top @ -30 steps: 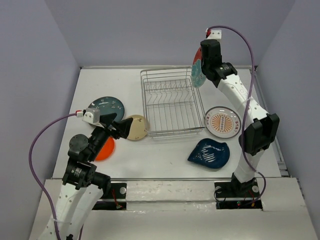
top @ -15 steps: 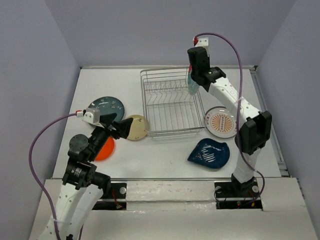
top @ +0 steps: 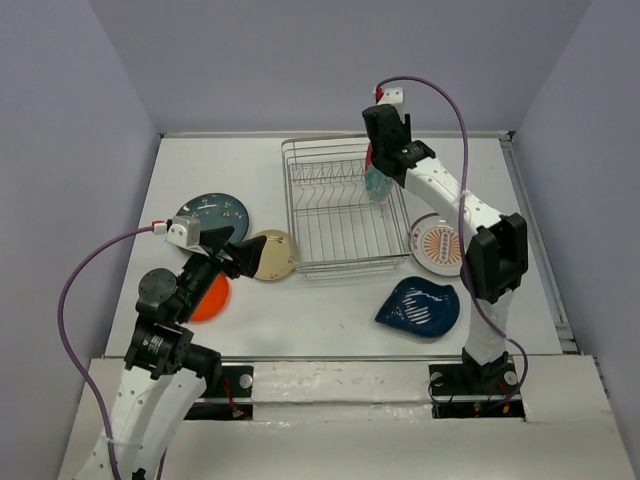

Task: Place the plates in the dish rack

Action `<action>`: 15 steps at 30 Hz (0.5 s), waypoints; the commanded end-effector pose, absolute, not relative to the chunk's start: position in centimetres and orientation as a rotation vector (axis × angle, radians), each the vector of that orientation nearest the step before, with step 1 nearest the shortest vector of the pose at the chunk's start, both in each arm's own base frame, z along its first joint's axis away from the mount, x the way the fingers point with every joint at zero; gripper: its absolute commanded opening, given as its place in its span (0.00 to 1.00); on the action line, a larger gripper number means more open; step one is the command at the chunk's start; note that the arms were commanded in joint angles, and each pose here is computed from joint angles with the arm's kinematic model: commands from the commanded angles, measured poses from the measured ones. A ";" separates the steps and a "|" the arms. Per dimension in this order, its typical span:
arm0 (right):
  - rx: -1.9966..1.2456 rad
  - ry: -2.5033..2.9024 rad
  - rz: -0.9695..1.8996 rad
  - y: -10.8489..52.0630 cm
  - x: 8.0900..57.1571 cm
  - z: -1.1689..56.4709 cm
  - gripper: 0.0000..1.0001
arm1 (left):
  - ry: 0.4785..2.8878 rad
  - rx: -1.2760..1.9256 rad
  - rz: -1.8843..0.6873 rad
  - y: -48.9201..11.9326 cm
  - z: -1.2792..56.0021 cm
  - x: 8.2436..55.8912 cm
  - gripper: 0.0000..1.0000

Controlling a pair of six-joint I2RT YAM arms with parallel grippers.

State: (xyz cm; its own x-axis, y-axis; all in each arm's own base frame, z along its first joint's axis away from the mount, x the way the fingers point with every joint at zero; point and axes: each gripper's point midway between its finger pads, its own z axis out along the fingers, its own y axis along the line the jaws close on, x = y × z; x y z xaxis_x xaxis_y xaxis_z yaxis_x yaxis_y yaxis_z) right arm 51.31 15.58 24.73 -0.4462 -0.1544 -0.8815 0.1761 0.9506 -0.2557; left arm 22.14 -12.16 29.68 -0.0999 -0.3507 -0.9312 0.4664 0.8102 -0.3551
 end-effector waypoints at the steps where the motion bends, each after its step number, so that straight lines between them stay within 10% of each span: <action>1: 0.117 1.811 -0.269 16.1 52.0 32.2 0.60 | 1.462 0.114 -0.693 -12.2 31.9 22.0 0.99; 8: 0.156 1.792 -0.177 13.8 48.8 35.2 0.71 | 1.465 0.117 -0.698 -12.3 31.8 21.9 0.99; 15: 0.562 1.883 0.129 3.1 41.6 25.8 0.67 | 1.455 0.121 -0.704 -12.4 32.0 21.7 0.99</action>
